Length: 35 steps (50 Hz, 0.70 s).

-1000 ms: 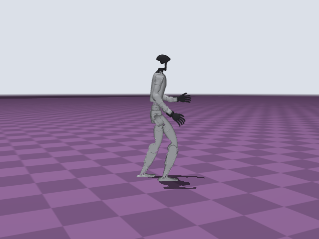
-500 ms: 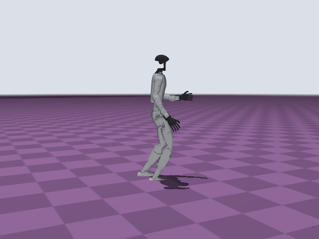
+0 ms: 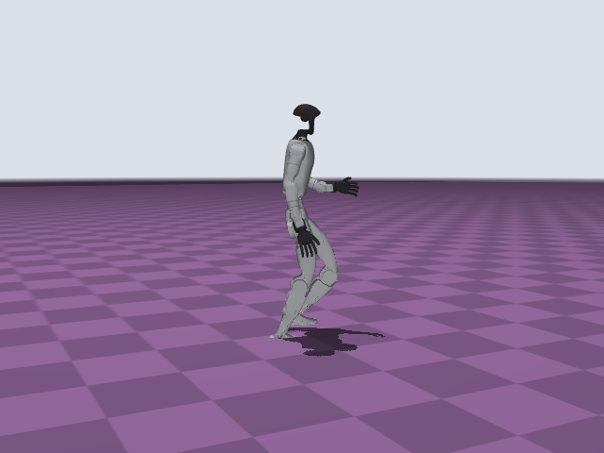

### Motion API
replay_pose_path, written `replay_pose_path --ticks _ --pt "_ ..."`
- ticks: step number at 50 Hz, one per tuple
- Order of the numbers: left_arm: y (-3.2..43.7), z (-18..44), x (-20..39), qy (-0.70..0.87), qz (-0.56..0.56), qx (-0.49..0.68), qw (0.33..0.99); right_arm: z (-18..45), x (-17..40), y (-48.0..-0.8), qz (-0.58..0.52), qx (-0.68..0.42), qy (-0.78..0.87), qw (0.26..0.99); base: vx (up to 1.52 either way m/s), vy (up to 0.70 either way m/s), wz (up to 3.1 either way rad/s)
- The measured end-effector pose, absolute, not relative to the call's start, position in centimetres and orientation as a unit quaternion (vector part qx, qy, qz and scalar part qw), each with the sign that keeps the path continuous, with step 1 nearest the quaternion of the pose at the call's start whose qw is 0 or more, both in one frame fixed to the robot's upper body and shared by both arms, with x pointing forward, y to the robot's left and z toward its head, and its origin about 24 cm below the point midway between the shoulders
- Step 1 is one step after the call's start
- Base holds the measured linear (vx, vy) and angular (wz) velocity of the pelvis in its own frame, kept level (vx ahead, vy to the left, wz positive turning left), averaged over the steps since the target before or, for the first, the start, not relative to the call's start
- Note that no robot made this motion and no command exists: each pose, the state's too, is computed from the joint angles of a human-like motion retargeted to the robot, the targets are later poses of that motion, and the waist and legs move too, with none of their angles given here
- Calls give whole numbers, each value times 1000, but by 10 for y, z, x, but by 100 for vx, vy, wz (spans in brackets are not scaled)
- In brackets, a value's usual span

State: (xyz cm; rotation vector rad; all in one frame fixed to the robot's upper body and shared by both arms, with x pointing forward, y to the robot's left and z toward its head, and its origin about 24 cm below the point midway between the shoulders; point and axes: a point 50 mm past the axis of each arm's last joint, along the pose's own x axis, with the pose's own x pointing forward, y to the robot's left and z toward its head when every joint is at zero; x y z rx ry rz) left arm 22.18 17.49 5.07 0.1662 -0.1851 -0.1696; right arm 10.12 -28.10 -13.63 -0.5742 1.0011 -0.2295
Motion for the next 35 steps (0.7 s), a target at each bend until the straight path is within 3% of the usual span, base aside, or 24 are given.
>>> replay_pose_path --ticks 18,35 --pt "156 52 238 -81 -136 66 985 -117 163 -269 -96 -262 397 874 13 -1 -32" --pt "152 48 238 -56 -187 78 978 -86 225 -219 -32 -223 278 934 20 1 -47"
